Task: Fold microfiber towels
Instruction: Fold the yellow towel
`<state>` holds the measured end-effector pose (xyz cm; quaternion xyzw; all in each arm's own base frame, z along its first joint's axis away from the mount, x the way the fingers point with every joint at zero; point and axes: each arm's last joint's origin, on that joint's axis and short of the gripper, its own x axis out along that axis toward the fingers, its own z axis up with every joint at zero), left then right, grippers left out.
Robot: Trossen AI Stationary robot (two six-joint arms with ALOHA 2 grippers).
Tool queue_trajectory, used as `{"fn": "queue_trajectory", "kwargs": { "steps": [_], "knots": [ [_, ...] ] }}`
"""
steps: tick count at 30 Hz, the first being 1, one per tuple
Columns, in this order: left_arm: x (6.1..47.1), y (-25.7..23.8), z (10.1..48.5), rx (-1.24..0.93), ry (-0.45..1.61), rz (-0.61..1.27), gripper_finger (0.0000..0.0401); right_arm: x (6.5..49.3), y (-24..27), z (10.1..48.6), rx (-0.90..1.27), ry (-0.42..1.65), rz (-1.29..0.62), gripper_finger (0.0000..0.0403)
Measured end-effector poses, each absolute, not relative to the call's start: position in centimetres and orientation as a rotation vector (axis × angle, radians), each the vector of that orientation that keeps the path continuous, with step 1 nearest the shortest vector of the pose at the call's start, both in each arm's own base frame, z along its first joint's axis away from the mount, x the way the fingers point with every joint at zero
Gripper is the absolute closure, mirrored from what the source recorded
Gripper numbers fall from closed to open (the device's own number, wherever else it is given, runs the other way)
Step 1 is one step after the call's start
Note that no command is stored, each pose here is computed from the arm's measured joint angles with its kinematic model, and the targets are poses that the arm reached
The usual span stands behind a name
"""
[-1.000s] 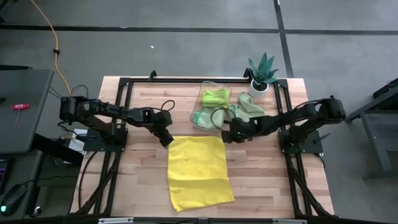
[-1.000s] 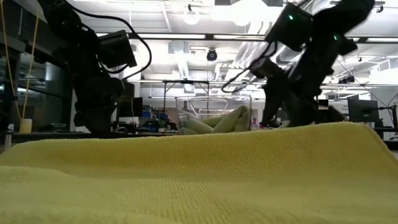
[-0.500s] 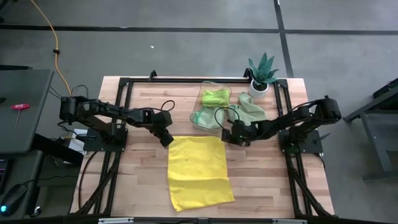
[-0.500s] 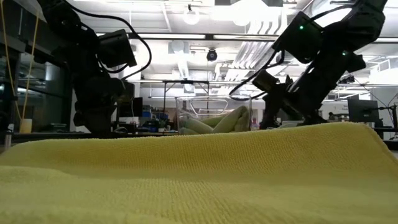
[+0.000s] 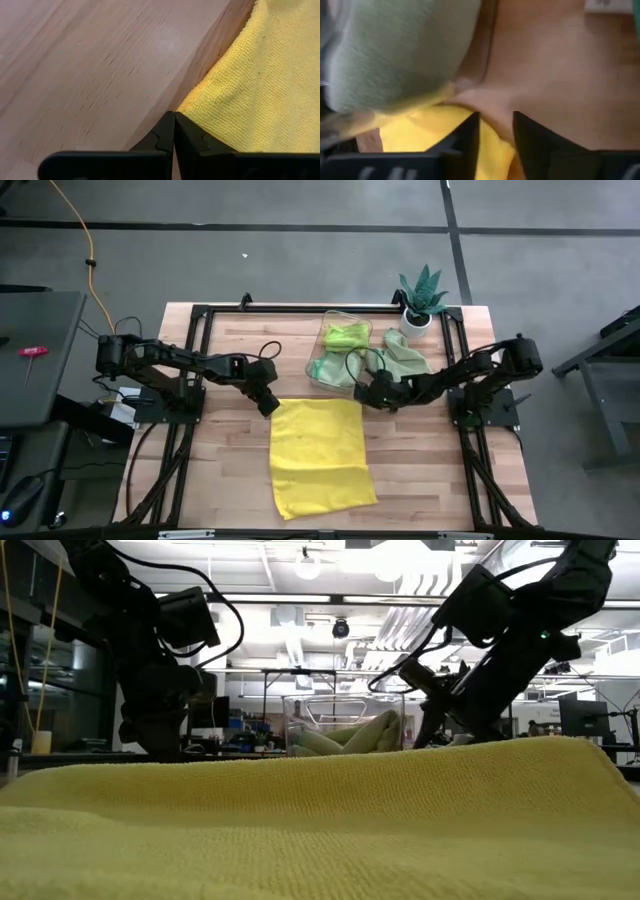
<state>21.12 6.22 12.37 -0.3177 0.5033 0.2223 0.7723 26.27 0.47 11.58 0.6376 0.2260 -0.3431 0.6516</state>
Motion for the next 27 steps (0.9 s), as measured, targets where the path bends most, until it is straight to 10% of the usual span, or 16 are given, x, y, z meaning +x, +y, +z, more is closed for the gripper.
{"fn": "queue_trajectory", "kwargs": {
  "steps": [8, 27],
  "knots": [
    [21.2, 6.3, 12.4, -0.686, 1.081, 0.488, 0.0401, 26.2, 1.5, 11.5, 1.41, 0.549, -0.745, 0.0397],
    [21.3, 5.7, 12.4, -0.664, 1.091, 0.474, 0.0401, 26.2, 2.6, 11.8, 1.442, 0.564, -0.706, 0.0194]
  ]
}}
